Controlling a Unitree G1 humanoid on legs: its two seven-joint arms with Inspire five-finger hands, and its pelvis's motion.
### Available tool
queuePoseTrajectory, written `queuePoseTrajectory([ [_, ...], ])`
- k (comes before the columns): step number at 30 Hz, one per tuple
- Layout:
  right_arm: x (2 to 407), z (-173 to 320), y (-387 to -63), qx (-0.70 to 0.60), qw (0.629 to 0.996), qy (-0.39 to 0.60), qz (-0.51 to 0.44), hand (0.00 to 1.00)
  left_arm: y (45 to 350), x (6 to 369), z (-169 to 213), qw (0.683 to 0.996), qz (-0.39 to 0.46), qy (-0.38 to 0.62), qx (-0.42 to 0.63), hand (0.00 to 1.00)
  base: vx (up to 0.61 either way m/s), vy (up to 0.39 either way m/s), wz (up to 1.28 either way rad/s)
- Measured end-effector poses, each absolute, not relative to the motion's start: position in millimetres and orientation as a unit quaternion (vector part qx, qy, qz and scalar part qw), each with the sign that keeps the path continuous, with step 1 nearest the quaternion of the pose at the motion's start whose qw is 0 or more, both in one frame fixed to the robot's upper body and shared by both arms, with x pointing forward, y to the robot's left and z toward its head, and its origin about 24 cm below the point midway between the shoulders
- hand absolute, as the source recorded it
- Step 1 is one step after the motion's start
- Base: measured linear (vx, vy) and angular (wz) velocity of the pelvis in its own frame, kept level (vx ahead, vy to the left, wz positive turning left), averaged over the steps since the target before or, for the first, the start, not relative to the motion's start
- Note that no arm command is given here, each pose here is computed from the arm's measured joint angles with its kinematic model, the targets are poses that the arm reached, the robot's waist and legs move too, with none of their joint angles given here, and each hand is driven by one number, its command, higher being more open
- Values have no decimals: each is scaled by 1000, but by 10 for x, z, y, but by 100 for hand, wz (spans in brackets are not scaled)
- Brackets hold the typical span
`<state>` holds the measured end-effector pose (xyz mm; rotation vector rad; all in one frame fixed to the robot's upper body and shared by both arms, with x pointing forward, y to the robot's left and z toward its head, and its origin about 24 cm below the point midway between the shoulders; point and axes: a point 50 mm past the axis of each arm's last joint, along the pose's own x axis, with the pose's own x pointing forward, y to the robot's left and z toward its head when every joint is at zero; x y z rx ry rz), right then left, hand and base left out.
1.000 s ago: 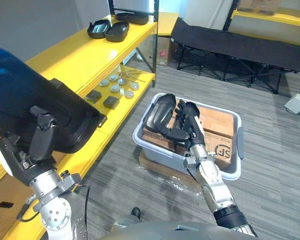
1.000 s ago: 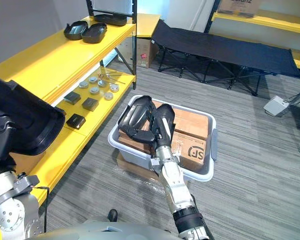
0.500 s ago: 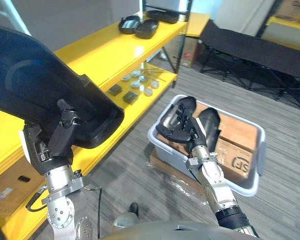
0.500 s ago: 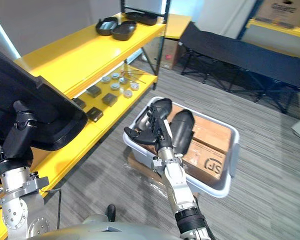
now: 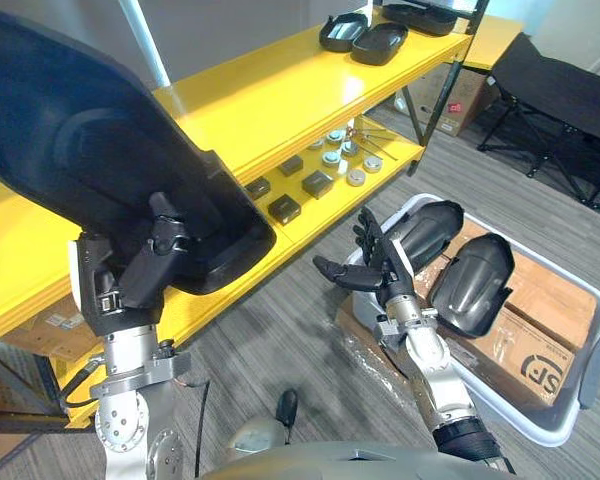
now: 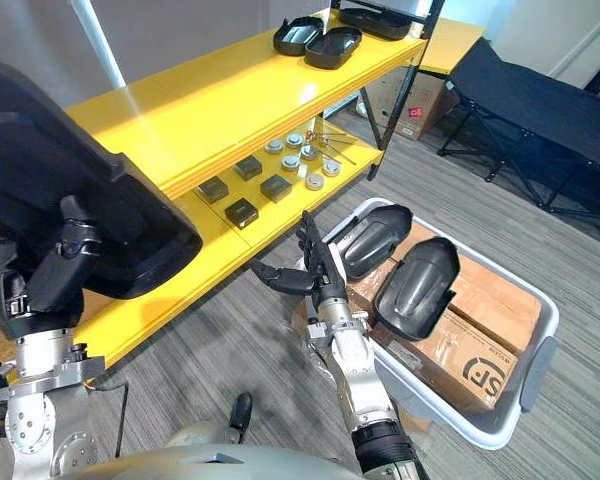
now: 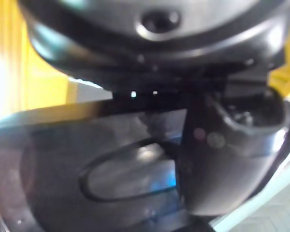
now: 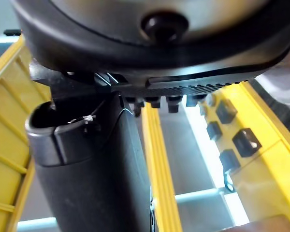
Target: Walk over and take three plastic housings, then place them on the shelf
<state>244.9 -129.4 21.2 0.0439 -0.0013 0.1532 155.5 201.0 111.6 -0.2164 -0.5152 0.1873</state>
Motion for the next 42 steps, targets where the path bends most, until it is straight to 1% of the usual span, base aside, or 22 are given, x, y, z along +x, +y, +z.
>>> queuePoseTrajectory([
  [8,2461,367,-1267,36,996,-38,78,100,2029,1537,1104,956,103,-252,-106,0,-120,-59,13],
  [11,2464,390,-1240,40,995,-46,75,100,2087,1517,1112,956,111,-255,-95,0,19,47,14],
  [14,2449,380,-1277,29,996,-47,64,100,2147,1494,1119,955,125,-257,-82,0,95,117,26],
  [17,2427,383,-1296,34,996,-58,58,100,2243,1471,1155,954,143,-259,-43,0,176,212,23],
  [20,2433,432,-1302,37,994,-77,61,100,2286,1481,1180,949,163,-265,-43,0,213,101,24],
  [24,2445,625,-1471,28,992,-120,32,100,2298,1601,1246,943,162,-288,-46,0,221,29,87],
  [29,2425,773,-1732,5,988,-152,4,100,2322,1612,1208,942,164,-285,-60,0,315,-189,121],
  [33,2419,828,-1977,-12,987,-158,-6,100,2292,1624,1044,950,162,-255,-76,0,402,-259,87],
  [35,2417,791,-2069,-9,989,-149,-15,100,2239,1658,1001,955,147,-242,-83,0,365,-119,62],
  [37,2415,783,-2105,-8,989,-148,-23,100,2217,1693,1008,958,133,-243,-80,0,278,-40,18],
  [41,2428,865,-2126,-6,983,-179,-29,100,2176,1745,1040,959,125,-249,-61,0,169,92,-10],
  [42,2410,861,-2152,-6,983,-182,-39,100,2099,1778,1033,961,108,-247,-61,0,179,275,-14],
])
